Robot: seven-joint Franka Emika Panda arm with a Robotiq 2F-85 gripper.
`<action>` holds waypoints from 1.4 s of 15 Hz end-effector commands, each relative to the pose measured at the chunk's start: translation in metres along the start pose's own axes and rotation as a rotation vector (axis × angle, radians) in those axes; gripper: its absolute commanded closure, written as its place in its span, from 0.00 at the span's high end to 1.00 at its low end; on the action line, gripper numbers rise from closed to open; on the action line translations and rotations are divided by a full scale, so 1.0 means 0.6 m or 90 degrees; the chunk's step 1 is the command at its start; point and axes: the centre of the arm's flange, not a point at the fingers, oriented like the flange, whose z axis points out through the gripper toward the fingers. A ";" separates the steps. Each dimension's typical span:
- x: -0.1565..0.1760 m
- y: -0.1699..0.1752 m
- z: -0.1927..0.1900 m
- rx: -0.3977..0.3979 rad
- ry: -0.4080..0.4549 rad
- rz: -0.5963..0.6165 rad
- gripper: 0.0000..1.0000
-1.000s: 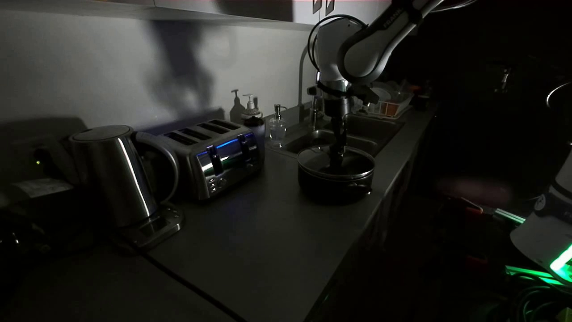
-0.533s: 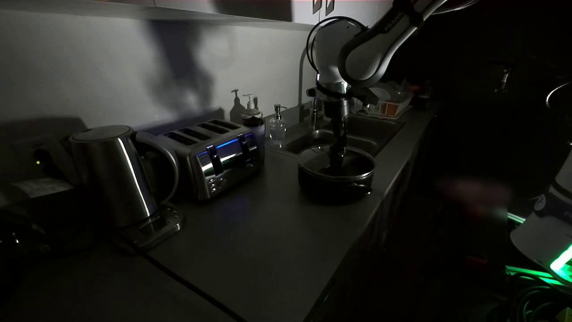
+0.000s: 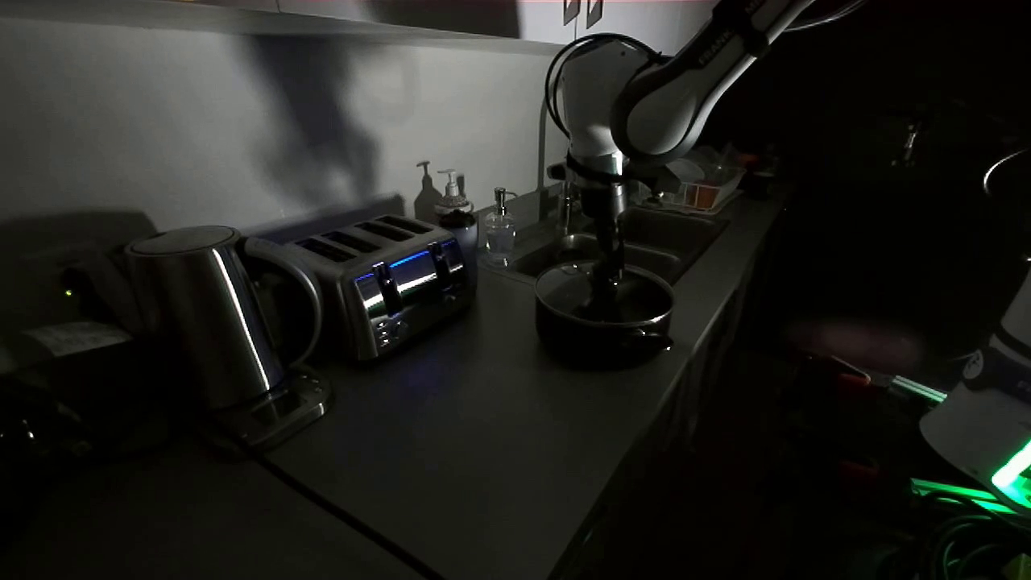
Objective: Put the lid on the pot
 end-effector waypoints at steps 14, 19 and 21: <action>-0.068 -0.029 -0.035 -0.033 0.049 0.006 1.00; -0.155 -0.059 -0.070 -0.041 0.106 0.012 1.00; -0.189 -0.078 -0.079 -0.044 0.129 0.004 1.00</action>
